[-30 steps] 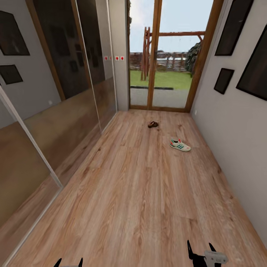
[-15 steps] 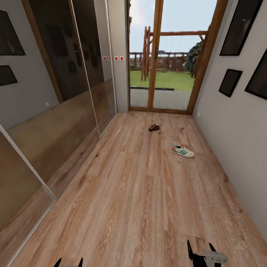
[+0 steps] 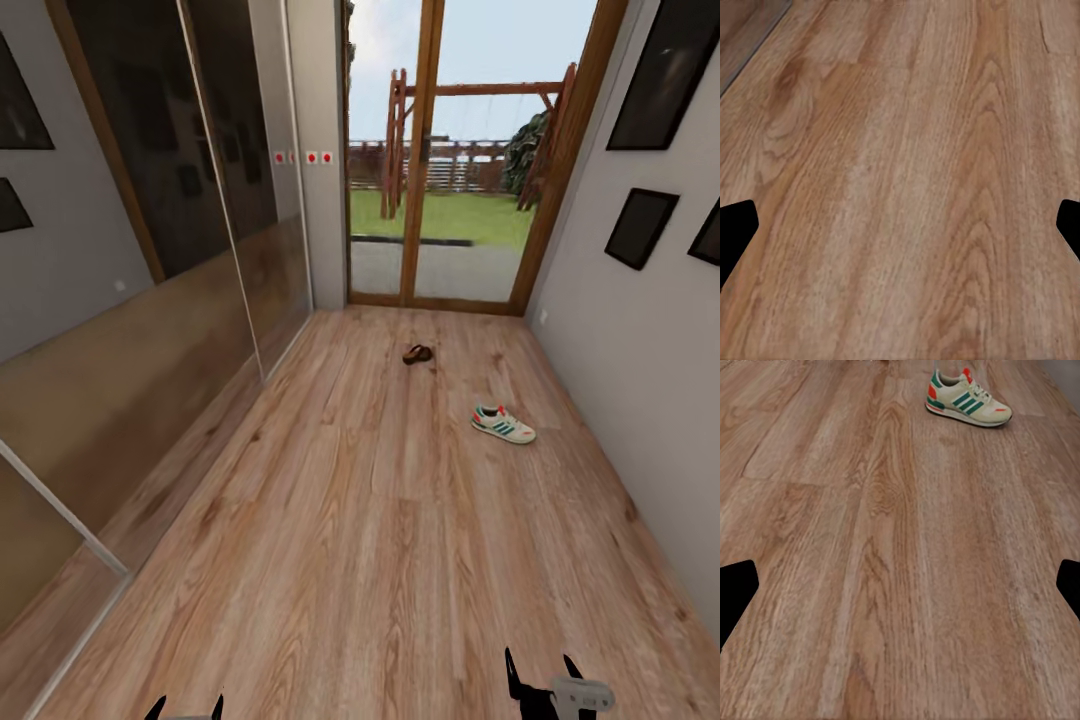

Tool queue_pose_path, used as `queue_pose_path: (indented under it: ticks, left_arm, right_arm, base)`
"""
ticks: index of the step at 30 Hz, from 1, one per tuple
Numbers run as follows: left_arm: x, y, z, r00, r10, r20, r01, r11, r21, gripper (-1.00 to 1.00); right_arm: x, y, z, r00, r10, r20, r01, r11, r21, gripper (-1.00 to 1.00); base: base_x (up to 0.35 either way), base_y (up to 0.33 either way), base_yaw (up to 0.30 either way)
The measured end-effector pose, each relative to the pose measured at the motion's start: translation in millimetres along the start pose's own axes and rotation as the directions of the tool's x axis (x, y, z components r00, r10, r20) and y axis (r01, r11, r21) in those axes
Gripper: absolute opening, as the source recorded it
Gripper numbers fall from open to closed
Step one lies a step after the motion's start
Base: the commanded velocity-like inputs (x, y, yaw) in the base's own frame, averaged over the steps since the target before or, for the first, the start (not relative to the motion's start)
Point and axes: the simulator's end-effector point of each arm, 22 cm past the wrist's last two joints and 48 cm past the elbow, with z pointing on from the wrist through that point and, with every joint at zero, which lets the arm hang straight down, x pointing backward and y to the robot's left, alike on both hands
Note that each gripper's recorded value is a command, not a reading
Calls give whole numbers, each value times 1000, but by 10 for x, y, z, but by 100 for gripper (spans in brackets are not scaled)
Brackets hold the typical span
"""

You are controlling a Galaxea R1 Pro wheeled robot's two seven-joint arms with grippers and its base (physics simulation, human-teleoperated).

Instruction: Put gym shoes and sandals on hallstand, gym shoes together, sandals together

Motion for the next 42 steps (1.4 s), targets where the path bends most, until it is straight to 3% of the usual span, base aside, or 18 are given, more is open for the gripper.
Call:
queue_pose_path:
  ticks: [28,42]
  left_arm:
    - [1,0,-2,1000,0,0,0,1000,0,100]
    - [-10,0,2,1000,0,3,0,1000,0,100]
  right_arm:
    - [0,0,0,1000,0,0,0,1000,0,100]
    - [-7,-1,1,1000,0,2,0,1000,0,100]
  base:
    - [340,0,0]
    - [340,0,-105]
